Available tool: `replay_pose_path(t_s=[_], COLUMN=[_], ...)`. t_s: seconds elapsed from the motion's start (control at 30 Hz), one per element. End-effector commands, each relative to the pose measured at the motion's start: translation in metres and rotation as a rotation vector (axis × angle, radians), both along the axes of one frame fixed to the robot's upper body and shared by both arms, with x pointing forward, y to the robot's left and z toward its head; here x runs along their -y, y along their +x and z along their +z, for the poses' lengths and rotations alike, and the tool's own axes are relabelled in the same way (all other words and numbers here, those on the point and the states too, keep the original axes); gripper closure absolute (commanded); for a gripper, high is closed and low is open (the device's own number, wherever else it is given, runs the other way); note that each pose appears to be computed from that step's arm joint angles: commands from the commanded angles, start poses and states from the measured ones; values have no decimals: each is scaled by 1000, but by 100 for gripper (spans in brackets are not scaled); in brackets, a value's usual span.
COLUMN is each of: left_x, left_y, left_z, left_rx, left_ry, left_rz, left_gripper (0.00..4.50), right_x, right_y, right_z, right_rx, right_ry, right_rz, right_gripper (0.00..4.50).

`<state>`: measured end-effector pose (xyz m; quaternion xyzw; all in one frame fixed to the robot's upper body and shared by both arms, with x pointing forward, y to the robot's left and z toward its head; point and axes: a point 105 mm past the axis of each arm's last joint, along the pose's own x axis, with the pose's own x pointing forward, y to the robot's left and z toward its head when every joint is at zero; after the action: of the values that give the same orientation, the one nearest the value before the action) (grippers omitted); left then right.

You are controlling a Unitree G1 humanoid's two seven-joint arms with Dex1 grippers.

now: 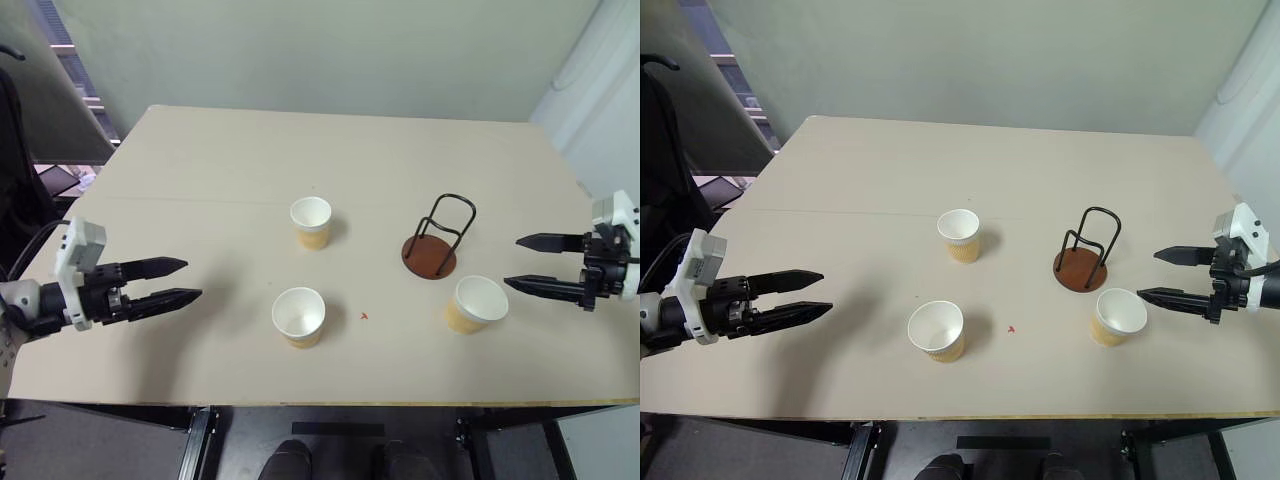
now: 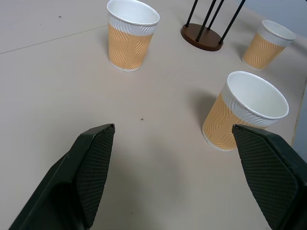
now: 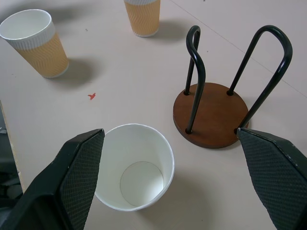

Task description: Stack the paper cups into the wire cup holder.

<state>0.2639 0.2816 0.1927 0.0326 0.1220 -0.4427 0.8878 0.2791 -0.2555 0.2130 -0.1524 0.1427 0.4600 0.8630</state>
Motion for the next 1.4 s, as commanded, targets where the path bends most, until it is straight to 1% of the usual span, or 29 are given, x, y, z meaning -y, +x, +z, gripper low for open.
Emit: replay_pose_path(t_s=[0.03,0.17,0.27,0.4,0.53,0.73,0.93,1.03,1.1,1.17,1.3,1.4], left_x=[2,3,9,28,48,63,69,72,74,76,76,75], left_y=[-2,-1,-1,-3,-6,-14,-19,-21,-23,-23,-23,-21], left_z=[14,15,22,28,37,53,59,63,65,65,65,65], left_rx=[50,53,79,109,156,222,248,265,270,272,269,267], left_ry=[7,6,7,49,92,127,139,138,140,140,140,140], left_rz=[-9,-11,-34,-104,-172,-219,-228,-239,-245,-247,-243,-242], left_gripper=[32,32,32,32,32,32,32,28,28,28,28,28], right_x=[-1,-3,-19,-36,-46,-51,-57,-58,-58,-58,-60,-67], right_y=[0,0,7,35,48,58,68,71,74,75,72,65], right_z=[11,13,19,13,7,-1,-7,-9,-8,-8,-7,-4], right_rx=[35,44,80,127,116,92,86,86,99,101,98,92], right_ry=[-5,-1,4,-52,-56,-65,-62,-57,-56,-48,-33,-23], right_rz=[11,19,48,2,-4,4,0,-2,-17,-21,-9,42], right_gripper=[0,0,0,0,0,0,0,59,121,202,343,447])
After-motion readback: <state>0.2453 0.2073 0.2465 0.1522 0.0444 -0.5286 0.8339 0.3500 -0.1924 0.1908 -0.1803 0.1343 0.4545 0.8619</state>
